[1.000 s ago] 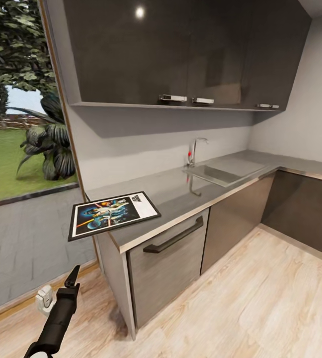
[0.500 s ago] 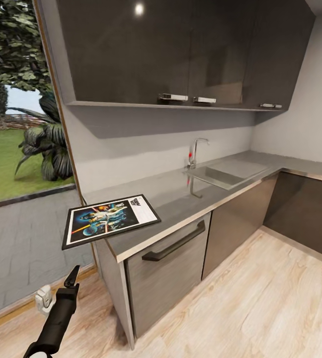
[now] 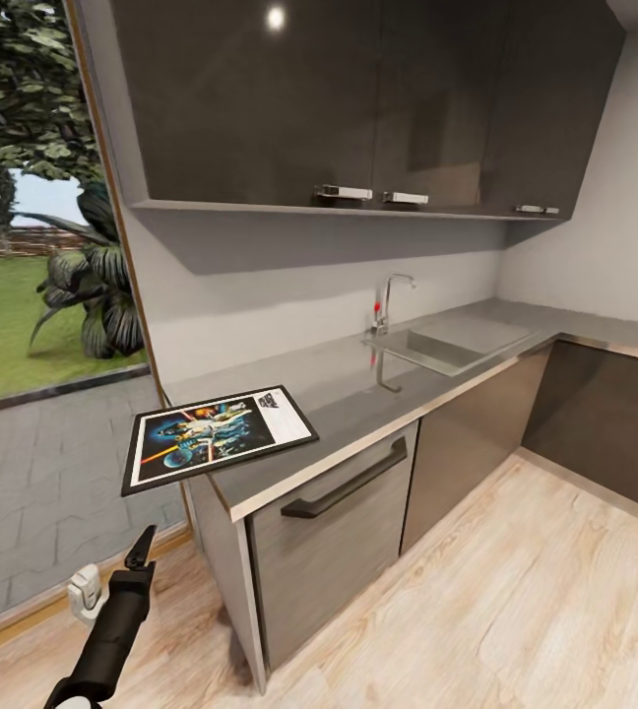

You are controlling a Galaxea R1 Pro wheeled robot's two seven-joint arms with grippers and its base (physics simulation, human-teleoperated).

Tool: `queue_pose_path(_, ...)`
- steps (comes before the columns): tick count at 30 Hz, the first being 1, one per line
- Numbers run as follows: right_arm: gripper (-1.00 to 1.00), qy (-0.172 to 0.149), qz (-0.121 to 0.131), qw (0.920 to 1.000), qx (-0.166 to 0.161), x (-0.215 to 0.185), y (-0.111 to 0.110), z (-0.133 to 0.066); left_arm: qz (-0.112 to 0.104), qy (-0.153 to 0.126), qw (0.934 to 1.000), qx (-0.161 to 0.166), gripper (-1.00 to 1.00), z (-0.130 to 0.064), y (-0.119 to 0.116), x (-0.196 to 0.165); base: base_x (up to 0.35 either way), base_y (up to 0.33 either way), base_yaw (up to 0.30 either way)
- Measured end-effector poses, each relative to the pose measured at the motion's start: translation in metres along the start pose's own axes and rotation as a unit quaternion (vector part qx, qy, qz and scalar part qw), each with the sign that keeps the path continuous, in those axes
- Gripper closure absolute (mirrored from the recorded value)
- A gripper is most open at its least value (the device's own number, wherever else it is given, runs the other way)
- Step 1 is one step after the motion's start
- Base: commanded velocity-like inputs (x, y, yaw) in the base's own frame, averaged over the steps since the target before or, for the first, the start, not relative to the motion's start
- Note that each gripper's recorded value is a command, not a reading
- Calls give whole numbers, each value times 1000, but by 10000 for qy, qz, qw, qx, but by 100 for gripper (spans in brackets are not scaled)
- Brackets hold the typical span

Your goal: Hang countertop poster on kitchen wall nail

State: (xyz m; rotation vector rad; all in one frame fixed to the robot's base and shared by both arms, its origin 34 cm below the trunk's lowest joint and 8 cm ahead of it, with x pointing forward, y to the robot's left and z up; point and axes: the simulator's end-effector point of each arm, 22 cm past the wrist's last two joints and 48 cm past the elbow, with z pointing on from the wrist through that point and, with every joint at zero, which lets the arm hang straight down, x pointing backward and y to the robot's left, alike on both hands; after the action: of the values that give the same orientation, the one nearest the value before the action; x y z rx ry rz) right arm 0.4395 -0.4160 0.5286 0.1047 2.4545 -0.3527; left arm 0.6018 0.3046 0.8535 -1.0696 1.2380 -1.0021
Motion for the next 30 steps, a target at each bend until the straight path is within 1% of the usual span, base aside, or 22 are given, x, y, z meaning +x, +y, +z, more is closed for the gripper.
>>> queue_pose_path(1, -100, -457, 166, 9986, 227, -45, -27, 4, 2, -17, 10000, -2, -100, 0, 0, -2, 7, 0, 0)
queue_pose_path(4, -100, -597, 209, 9976, 293, -58, -34, 4, 9, -37, 10000, -5, -100, 0, 1, -4, 90, 0, 0)
queue_pose_path(8, -100, -625, 303, 9969, 369, -60, -41, 4, 10, -89, 10000, -21, -100, -1, 2, -9, 182, 0, 0)
queue_pose_path(11, -100, -629, 330, 9967, 391, -61, -43, 4, 11, -103, 9999, -27, -100, -1, 2, -10, 61, 0, 0)
queue_pose_path(16, -100, -631, 337, 9966, 399, -61, -44, 4, 11, -105, 9999, -26, -100, -1, 2, -11, 14, 0, 0)
queue_pose_path(20, -100, -633, 337, 9966, 400, -61, -44, 4, 12, -105, 9999, -22, -100, -1, 2, -11, 191, 0, 0)
queue_pose_path(25, -100, -625, 330, 9967, 396, -60, -43, 4, 20, -106, 9999, -14, -100, -1, 1, -11, 54, 0, 0)
queue_pose_path(30, -100, -624, 328, 9967, 395, -60, -43, 4, 27, -174, 9998, -21, -100, -1, 2, -18, 18, 0, 0)
